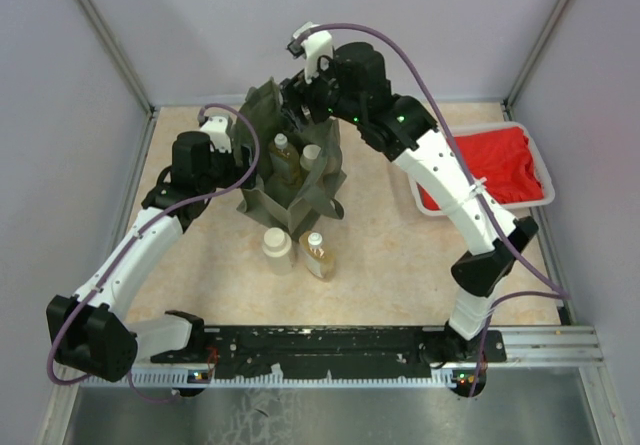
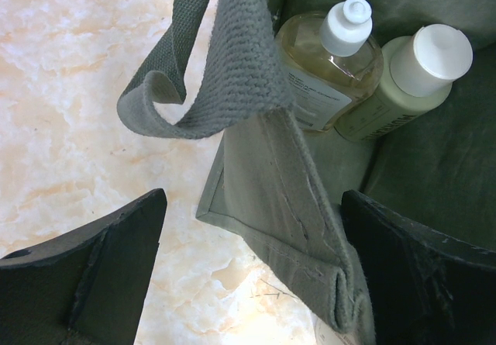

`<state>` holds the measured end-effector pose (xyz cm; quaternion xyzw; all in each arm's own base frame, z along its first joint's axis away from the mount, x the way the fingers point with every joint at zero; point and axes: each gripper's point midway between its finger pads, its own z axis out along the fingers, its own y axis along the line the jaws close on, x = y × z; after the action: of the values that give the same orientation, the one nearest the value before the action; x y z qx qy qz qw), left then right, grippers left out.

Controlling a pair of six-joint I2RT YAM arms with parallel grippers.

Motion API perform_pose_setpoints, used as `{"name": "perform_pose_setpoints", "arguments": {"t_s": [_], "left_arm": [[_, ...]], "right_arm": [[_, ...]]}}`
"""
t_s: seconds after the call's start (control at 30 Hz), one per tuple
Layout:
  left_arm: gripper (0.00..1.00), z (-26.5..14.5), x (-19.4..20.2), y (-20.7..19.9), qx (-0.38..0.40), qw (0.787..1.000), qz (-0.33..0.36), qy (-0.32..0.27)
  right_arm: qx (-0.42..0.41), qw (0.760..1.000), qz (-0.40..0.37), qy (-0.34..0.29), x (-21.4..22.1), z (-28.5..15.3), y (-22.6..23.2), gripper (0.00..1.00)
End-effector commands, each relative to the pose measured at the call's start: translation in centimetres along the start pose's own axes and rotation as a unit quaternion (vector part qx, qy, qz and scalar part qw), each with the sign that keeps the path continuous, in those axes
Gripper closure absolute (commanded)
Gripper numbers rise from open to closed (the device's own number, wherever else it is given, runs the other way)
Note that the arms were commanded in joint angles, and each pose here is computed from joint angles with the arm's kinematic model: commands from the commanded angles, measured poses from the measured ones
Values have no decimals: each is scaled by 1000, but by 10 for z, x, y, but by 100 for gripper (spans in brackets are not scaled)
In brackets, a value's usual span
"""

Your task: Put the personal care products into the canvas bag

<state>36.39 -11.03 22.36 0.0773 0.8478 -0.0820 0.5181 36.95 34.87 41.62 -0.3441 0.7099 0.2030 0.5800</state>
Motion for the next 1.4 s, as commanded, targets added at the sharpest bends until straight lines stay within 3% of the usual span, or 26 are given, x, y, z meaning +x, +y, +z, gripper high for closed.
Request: {"name": "perform_pose_setpoints", "arguments": {"t_s": [0.0,0.23,0.77,1.03,1.37], "left_arm": [[0,-3,14,3,-2,1000,7,27],[0,-6,7,3,-3,1000,7,19],[0,-7,4,2,-2,1000,9,19],[0,-10,4,4,-5,1000,9,18],[0,-11,5,3,-4,1000,9,18]], "right_arm": [[4,997,4,-79,-34,-1,-2,100],[-29,999,30,-25,29,31,16,100],[-84,995,57,7,65,64,50,100],[-29,996,46,70,107,95,33,100],[104,982,7,155,145,85,-15,100]]}}
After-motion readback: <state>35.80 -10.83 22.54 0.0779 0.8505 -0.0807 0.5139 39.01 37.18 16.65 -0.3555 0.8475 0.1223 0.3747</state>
